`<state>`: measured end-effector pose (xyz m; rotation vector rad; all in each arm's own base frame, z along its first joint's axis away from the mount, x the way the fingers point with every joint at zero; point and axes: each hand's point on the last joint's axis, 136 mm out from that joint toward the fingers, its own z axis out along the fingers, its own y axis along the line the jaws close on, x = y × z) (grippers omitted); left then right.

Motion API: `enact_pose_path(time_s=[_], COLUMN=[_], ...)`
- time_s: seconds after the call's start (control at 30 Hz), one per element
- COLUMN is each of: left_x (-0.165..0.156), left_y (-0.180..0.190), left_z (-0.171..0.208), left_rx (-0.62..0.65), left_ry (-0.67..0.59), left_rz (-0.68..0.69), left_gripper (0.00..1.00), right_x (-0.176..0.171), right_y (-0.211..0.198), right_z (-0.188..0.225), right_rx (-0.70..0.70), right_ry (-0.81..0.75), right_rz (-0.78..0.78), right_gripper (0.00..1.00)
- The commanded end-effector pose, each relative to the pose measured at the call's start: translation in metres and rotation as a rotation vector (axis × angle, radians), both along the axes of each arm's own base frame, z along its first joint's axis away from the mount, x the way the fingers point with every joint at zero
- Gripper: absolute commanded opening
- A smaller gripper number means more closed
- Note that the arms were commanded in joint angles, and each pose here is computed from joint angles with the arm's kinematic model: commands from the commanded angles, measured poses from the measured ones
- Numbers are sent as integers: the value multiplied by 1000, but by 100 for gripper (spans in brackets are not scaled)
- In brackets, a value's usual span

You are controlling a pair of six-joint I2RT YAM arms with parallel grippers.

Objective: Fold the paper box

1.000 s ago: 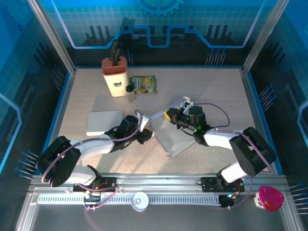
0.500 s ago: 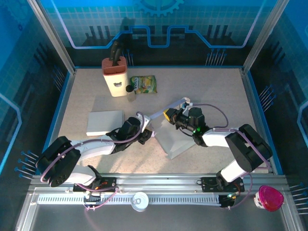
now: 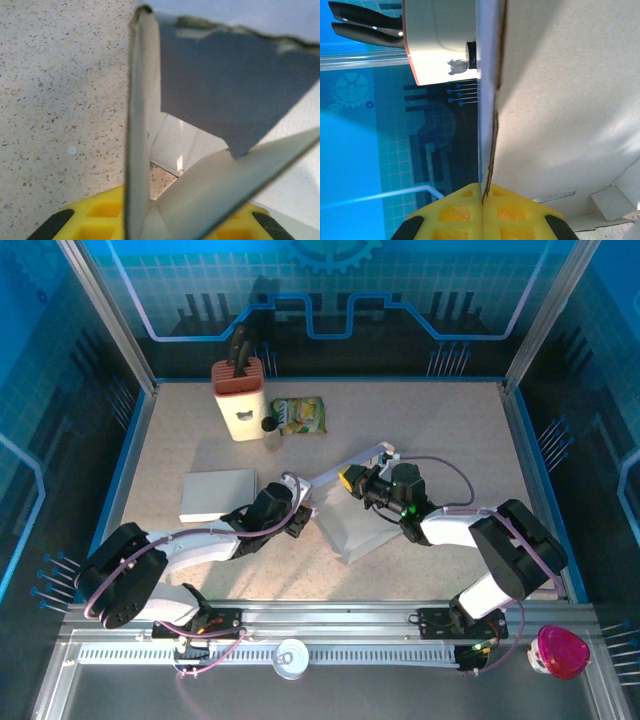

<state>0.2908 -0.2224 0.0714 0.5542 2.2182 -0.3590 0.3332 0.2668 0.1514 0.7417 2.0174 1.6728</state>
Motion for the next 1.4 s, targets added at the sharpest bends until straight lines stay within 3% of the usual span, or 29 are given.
enact_pose_path(time_s=[0.0,0.67,1.3,1.37], left_x=[13,21,39,41], left_y=[-10,-12,-9,-6], left_z=[15,18,17,19], left_rx=[-43,-112,-123,-123], left_ry=[-48,-77,-136,-155], left_rz=[10,88,216,233], left_gripper=[28,27,34,38], right_x=[-10,-14,-19,-20], right_y=[11,12,14,14], right_z=[-6,-29,-34,-35], right_rx=[7,12,50,52], right_ry=[4,9,41,46], right_rz=[38,-45,-59,-57], right_gripper=[0,0,0,0])
